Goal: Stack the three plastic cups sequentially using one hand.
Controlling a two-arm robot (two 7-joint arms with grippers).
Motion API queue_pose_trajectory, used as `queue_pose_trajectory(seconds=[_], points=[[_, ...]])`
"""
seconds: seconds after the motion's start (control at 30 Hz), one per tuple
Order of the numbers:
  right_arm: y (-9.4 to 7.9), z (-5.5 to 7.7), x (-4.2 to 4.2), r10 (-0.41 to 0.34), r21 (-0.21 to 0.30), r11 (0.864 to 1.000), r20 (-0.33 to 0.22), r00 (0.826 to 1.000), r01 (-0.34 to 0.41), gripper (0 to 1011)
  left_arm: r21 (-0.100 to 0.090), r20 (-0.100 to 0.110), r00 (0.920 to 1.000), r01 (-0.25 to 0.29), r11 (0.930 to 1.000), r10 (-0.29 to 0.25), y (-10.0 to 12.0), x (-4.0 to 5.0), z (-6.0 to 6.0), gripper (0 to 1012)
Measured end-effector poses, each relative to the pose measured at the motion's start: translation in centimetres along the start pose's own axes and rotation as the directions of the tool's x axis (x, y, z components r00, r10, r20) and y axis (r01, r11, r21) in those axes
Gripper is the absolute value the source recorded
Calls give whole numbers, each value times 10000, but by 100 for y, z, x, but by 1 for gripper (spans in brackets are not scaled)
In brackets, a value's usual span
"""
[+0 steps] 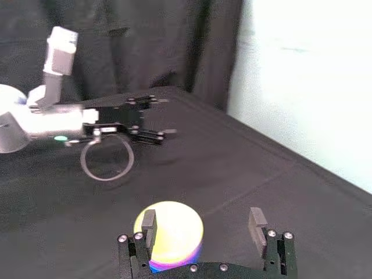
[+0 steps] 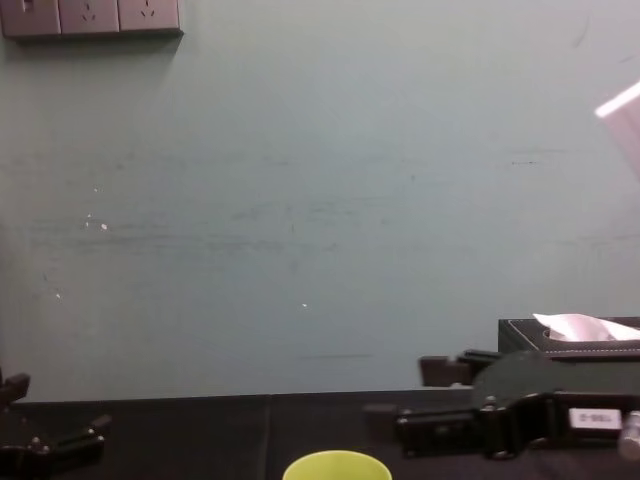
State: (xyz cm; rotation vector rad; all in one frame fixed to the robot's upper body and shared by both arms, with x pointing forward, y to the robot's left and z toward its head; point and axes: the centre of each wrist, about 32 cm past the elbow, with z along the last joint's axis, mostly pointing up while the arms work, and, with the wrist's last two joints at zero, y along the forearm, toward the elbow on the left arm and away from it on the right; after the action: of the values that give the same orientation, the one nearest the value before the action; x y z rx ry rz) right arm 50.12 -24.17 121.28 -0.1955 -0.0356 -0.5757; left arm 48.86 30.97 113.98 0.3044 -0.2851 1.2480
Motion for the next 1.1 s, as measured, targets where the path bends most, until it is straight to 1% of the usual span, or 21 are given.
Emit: queue_pose_trajectory(seconds=[0.07, 0.17, 0.23, 0.37, 0.43, 0.57, 0.67, 0.87, 0.9, 1.1], points=[[-71, -30, 28, -308, 34, 9995, 24, 9995, 308, 1003, 1, 0, 10000, 0, 10000, 0, 0, 0, 0, 1010], [-133, -68, 51, -593, 35, 9982, 72, 9982, 593, 1003, 0, 0, 10000, 0, 10000, 0, 0, 0, 0, 1010], [-198, -117, 78, -894, -1, 9960, 118, 9959, 894, 1003, 1, 0, 10000, 0, 10000, 0, 0, 0, 0, 1010], [-292, -197, 117, -1351, -76, 9908, 201, 9906, 1353, 1002, 0, 0, 10000, 0, 10000, 0, 0, 0, 0, 1010], [-357, -258, 144, -1648, -150, 9862, 226, 9861, 1651, 1003, 1, 0, 10000, 0, 10000, 0, 0, 0, 0, 1010], [-438, -342, 186, -1972, -240, 9800, 176, 9802, 1976, 1003, 1, 0, 10000, 0, 10000, 0, 0, 0, 0, 1010], [-481, -383, 207, -2125, -266, 9767, 130, 9771, 2128, 1003, 1, 0, 10000, 0, 10000, 0, 0, 0, 0, 1010], [-593, -518, 267, -2450, -410, 9688, -77, 9695, 2445, 1003, 1, 0, 10000, 0, 10000, 0, 0, 0, 0, 1010], [-593, -518, 267, -2450, -410, 9688, -77, 9695, 2445, 1003, 1, 0, 10000, 0, 10000, 0, 0, 0, 0, 1010], [-667, -635, 299, -2604, -484, 9647, -307, 9650, 2588, 1003, 1, 1, 10000, 0, 10000, 0, 0, 0, 0, 1010]])
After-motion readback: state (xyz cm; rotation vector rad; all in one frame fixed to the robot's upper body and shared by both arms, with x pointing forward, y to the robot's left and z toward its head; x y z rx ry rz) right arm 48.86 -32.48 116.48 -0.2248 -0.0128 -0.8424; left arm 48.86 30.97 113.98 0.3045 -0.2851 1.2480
